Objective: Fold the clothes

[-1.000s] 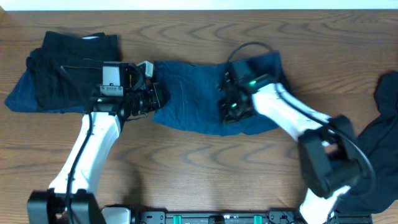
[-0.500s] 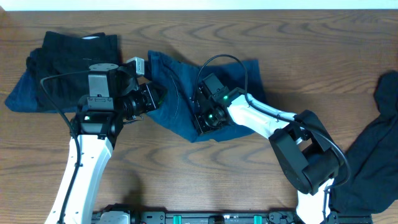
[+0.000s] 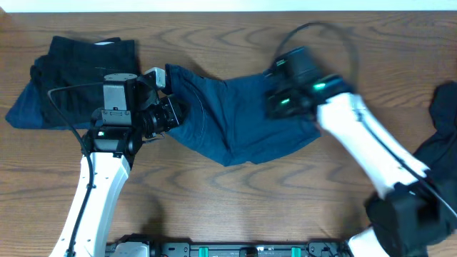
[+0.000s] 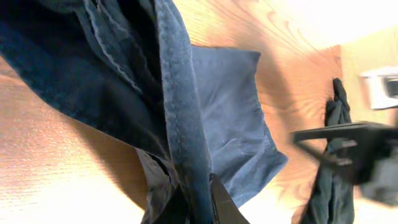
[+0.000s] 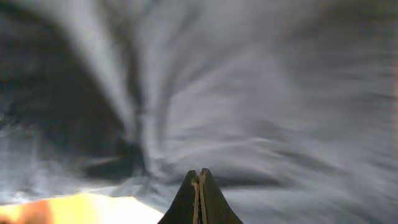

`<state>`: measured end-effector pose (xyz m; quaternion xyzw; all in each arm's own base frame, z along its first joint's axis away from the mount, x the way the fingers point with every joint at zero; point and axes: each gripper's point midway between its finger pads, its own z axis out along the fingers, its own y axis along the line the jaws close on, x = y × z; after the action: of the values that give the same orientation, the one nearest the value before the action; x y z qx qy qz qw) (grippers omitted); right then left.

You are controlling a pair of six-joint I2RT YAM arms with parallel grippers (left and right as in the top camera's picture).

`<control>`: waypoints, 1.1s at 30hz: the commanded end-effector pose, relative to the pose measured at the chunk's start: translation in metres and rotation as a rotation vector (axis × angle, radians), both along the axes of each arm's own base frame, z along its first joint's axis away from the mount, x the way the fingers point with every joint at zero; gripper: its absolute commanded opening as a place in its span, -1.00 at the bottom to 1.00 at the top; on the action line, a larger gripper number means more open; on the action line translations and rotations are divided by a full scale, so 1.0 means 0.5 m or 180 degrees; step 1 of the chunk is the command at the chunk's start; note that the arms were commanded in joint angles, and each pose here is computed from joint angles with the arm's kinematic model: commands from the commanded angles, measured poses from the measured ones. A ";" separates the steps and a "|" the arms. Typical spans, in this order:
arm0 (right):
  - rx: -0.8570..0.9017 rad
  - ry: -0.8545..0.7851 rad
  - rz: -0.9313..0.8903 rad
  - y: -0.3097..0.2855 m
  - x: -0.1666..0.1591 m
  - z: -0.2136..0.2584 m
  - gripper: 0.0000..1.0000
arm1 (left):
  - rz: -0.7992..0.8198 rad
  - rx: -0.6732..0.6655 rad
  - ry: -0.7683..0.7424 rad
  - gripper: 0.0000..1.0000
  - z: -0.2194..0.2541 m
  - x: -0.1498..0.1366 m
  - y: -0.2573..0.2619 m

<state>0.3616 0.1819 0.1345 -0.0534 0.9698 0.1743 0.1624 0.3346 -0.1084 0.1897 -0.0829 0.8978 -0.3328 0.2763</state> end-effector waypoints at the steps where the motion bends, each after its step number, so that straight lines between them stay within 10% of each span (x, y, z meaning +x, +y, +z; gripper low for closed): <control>1: -0.0403 0.0188 -0.0224 -0.096 0.005 -0.052 -0.98 | 0.0011 0.0035 -0.0061 -0.88 0.004 0.007 0.002; 15: -0.0648 0.0978 -0.0265 -0.160 -0.053 -0.275 -0.98 | -0.0125 -0.0103 -0.0242 -0.88 0.023 0.029 -0.057; 33: -0.0610 0.1191 0.0034 -0.030 -0.120 -0.300 -0.98 | -0.0485 -0.0360 -0.0423 -0.88 0.013 0.055 -0.233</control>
<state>0.3152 0.1611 -0.0033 -0.0521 0.9947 0.0882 0.0032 0.3589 -0.2180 0.1865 -0.0045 0.8704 -0.3954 0.2932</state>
